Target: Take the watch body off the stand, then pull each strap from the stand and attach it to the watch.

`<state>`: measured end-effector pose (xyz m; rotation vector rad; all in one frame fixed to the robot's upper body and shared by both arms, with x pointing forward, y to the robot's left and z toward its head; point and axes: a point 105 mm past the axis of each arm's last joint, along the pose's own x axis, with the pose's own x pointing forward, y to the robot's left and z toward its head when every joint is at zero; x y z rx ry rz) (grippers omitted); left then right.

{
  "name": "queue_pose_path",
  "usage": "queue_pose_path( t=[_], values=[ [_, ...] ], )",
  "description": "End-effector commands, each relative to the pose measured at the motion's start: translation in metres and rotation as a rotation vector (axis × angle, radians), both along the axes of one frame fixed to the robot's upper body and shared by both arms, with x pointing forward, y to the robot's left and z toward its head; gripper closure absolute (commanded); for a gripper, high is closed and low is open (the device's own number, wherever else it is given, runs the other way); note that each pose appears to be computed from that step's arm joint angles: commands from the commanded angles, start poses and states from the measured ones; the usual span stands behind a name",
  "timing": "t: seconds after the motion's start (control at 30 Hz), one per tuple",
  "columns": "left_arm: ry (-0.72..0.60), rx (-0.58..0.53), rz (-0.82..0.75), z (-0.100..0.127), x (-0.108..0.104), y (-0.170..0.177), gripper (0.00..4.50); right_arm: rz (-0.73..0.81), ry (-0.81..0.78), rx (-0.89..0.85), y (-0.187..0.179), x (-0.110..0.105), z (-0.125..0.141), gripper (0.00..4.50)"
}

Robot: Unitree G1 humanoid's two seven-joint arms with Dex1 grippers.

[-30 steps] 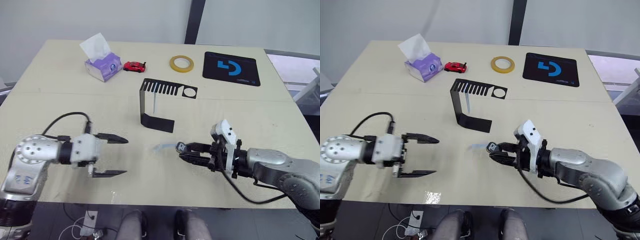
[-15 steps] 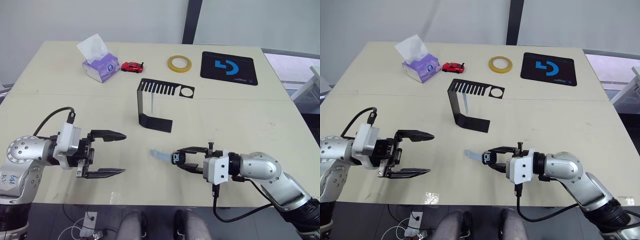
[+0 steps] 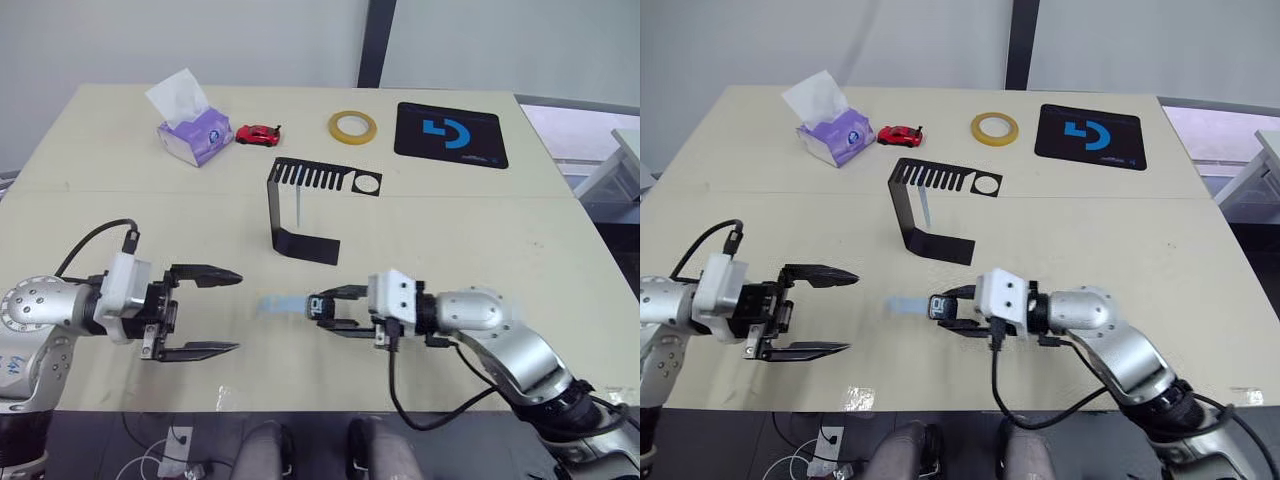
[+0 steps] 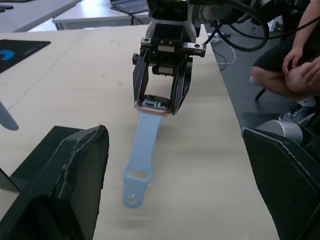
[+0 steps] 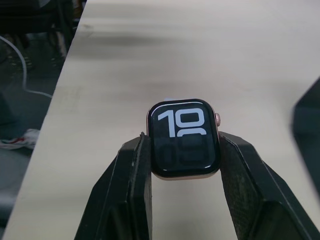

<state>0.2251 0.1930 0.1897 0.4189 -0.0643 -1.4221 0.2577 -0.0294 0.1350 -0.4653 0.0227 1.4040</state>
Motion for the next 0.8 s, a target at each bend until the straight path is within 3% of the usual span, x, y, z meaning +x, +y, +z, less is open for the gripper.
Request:
queue_pose_path(
  t=[0.03, 0.27, 0.7, 0.77, 0.8],
  values=[
    [-0.026, 0.025, 0.02, 0.002, -0.004, 0.009, 0.0, 0.014, 0.014, -0.074, 0.002, -0.001, -0.012, 2.96],
    [-0.004, 0.022, 0.054, -0.003, -0.012, 0.014, 0.0, -0.007, 0.07, -0.197, -0.01, 0.0, -0.042, 2.96],
    [0.002, 0.003, 0.077, -0.01, -0.014, 0.006, 0.0, -0.014, 0.061, -0.21, -0.017, 0.004, -0.047, 2.96],
    [-0.001, 0.0, 0.081, -0.01, -0.013, 0.006, 0.0, -0.004, 0.059, -0.199, -0.017, 0.003, -0.043, 1.89],
    [-0.003, -0.001, 0.084, -0.009, -0.013, 0.005, 0.0, 0.01, 0.04, -0.198, -0.017, 0.003, -0.041, 1.63]
  ],
)
